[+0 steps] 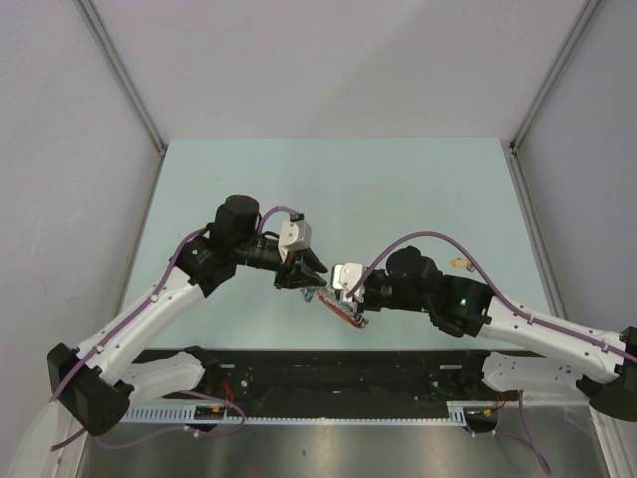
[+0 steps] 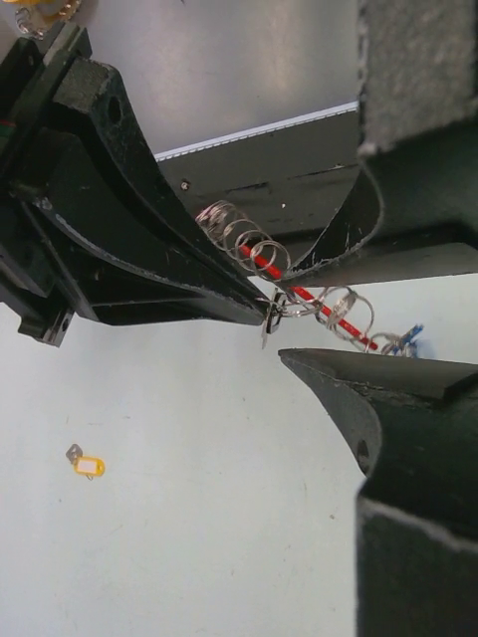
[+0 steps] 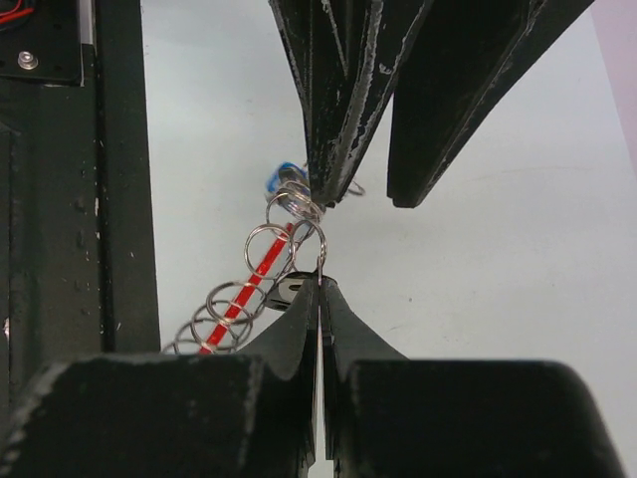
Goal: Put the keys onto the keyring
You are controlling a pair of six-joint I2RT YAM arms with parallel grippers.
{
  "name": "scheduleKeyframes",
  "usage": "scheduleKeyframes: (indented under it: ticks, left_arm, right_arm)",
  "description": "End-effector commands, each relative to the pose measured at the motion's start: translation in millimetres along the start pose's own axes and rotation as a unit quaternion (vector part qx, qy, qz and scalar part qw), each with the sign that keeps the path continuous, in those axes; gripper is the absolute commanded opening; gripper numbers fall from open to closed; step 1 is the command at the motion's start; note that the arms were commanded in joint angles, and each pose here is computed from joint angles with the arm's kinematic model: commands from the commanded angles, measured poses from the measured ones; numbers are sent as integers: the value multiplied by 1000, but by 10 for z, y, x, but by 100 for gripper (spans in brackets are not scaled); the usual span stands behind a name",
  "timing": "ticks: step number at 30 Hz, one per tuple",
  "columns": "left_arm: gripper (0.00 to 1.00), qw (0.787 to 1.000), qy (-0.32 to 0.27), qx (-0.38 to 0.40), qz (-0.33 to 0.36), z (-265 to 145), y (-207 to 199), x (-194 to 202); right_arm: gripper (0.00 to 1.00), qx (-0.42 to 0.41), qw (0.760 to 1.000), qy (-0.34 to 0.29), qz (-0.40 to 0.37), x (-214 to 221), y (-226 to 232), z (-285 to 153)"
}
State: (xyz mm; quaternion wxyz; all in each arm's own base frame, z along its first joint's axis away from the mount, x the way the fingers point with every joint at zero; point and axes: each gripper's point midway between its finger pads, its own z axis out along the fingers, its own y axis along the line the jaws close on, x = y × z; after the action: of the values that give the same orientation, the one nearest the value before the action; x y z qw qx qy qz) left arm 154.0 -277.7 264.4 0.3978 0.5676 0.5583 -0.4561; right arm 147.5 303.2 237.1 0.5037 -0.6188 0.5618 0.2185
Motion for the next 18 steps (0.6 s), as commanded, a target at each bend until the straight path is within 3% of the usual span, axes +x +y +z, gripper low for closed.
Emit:
scheduleKeyframes:
  ticks: [1, 18]
  left_arm:
    - [35, 1000, 4, 2, -15, 31, -69, -18]
    - [32, 997, 49, 48, -37, 141, -84, 206]
  right_arm:
    - [0, 22, 999, -42, -12, -322, -147, -46]
    - [0, 15, 999, -46, -19, -379, -95, -58]
